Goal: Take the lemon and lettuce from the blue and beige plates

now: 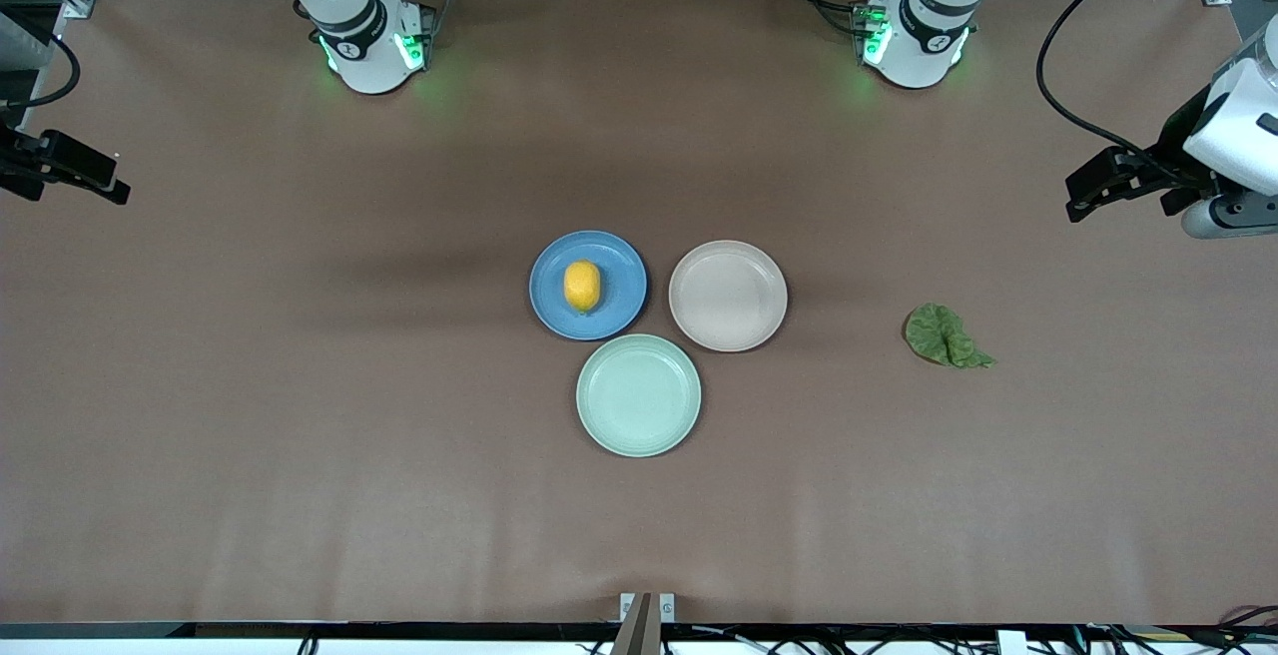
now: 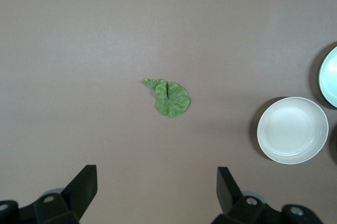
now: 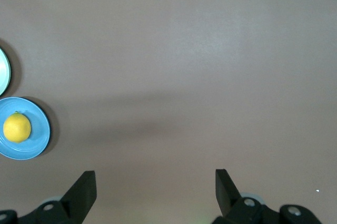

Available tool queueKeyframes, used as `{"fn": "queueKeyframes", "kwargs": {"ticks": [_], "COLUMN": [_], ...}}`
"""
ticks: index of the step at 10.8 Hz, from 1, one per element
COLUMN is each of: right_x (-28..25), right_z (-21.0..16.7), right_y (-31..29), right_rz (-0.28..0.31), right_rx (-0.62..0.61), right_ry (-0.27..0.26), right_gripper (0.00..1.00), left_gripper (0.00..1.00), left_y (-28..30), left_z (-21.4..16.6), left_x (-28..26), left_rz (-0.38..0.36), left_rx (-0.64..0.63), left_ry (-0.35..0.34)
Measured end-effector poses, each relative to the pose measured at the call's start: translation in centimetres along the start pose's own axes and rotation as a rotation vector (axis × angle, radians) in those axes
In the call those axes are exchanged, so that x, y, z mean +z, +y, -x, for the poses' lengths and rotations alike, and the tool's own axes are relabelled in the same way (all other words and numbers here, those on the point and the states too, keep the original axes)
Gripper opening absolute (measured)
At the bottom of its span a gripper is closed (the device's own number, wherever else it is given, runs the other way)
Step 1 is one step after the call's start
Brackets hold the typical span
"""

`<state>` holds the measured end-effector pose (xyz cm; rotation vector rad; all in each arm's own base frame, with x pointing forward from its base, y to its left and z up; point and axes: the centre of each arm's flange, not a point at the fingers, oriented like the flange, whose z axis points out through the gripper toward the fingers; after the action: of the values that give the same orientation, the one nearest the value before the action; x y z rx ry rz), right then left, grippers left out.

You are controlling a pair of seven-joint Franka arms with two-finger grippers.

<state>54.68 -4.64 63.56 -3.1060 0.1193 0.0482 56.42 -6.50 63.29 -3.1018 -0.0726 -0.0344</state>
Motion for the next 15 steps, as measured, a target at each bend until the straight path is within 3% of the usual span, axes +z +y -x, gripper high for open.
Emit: {"fn": "queueKeyframes", "kwargs": {"ticks": [7,9,11,15], "right_x": [0.1,1.4,4.2,8.2], "right_z": [0.0,-0.5,-1.5,-3.3], "right_y": [-0.1,-1.1,-3.0,-9.9], "right_rz": [0.0,0.004,0.012,0.005], "right_rx": [-0.003,-0.019,-0.047,-0.147], "right_ry": [-0.005,-0.034,-0.098,-0.122], "right_gripper": [1.0,1.0,1.0,1.0], "left_gripper": [1.0,1.0,1.0,1.0], "left_y": [0.0,0.0,0.0,-0.1], "left_z": [0.0,0.0,0.0,-0.1], "left_x": [0.0,0.0,0.1,0.3], "left_rz": [0.0,0.0,0.0,0.0], "left_rx": [0.0,0.0,-0.001,-0.001], "left_ry": [0.0,0.0,-0.001,-0.005]}}
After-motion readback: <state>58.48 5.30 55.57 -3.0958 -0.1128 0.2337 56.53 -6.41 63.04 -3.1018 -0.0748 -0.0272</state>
